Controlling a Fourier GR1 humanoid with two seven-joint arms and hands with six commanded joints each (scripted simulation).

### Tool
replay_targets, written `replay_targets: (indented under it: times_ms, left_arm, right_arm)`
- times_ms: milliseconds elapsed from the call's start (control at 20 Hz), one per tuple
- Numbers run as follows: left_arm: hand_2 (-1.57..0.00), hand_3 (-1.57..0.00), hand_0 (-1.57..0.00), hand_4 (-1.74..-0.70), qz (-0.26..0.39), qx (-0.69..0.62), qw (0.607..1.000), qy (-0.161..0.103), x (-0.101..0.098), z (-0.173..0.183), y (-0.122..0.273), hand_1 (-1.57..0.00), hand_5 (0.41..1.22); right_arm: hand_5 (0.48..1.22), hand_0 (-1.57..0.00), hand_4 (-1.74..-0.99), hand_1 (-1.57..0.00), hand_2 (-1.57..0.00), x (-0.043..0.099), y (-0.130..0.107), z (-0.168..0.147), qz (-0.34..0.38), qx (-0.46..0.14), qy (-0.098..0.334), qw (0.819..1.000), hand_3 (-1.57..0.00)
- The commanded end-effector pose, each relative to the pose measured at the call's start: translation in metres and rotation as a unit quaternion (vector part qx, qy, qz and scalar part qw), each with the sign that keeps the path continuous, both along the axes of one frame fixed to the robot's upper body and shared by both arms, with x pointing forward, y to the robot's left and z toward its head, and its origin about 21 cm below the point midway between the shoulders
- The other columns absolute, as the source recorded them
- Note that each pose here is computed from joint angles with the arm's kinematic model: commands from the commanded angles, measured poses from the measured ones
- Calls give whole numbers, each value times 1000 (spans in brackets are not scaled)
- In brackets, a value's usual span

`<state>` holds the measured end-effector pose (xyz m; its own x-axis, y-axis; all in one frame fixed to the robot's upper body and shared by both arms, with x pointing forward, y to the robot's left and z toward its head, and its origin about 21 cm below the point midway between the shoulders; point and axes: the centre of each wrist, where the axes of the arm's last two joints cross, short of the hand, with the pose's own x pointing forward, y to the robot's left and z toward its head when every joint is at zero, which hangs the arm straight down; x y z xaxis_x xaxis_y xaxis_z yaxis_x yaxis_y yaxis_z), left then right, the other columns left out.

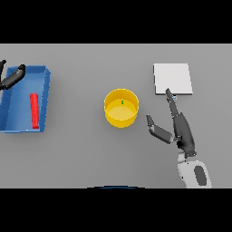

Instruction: Pick up the red beaker and tilt it to pour out 1 green nut into yellow bowl. Pick up the yellow bowl and place it on the metallic measuring scale.

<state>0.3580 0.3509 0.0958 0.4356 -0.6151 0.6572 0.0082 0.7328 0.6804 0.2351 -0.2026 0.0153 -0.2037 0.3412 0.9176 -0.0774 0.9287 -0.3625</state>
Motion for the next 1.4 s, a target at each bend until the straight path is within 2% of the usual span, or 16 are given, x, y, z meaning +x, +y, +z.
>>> replay_targets:
  times_ms: [0, 50, 150, 300, 400, 600, 750, 850, 950, 1100, 1350]
  left_arm:
    - [-36, -30, -43, -711, -3, -6, 1000, -10, -1, 1, 1, -38, 674]
    - [-29, -24, -34, -710, -4, -6, 1000, -15, -2, 2, 2, -30, 679]
    - [-18, -15, -22, -710, -4, -5, 1000, -14, -1, 4, 1, -19, 689]
    - [-9, -7, -11, -719, -10, -16, 1000, -20, 0, 5, -3, -9, 670]
    - [-5, -4, -6, -719, -14, -24, 999, -21, 1, 4, -6, -6, 664]
    - [-2, -1, -2, -712, -15, -22, 1000, -14, -3, -1, -7, -2, 672]
    - [0, 0, -1, -714, -15, -28, 999, -20, -4, 2, -9, 0, 682]
    - [0, 0, 0, -719, -16, -32, 999, -14, -6, -4, -5, 0, 684]
    - [0, 1, 0, -722, -14, -34, 999, -18, -9, 0, -3, 0, 688]
    - [1, 1, 1, -722, -17, -38, 999, -18, -6, 3, -4, 1, 687]
    - [1, 1, 1, -723, -11, -37, 999, -18, -8, 0, -2, 1, 688]
  right_arm:
    - [691, 1, -1146, 1, 1, 0, 1, 2, 15, -9, -7, 1000, 1]
    - [703, 1, -1132, 1, 1, -1, 2, 2, 35, -24, -11, 999, 1]
    - [728, 1, -1153, 1, 1, 8, 2, 9, 85, -75, -15, 993, 1]
    - [708, 1, -1204, 1, 1, 25, 1, 26, 138, -211, -12, 968, 1]
    - [701, 1, -1220, 1, 1, 41, 9, 40, 186, -300, -29, 935, 1]
    - [703, 1, -1228, 1, 1, 58, 25, 49, 278, -429, -73, 856, 1]
    - [705, 1, -1213, 1, 1, 72, 39, 53, 321, -485, -70, 811, 1]
    - [705, 1, -1212, 1, 1, 79, 48, 58, 350, -507, -78, 784, 1]
    - [705, 1, -1219, 1, 1, 85, 56, 50, 362, -533, -60, 762, 1]
    - [703, 1, -1224, 1, 1, 93, 67, 44, 378, -566, -43, 731, 1]
    - [714, 1, -1259, 1, 1, 106, 79, 41, 394, -600, -29, 696, 1]
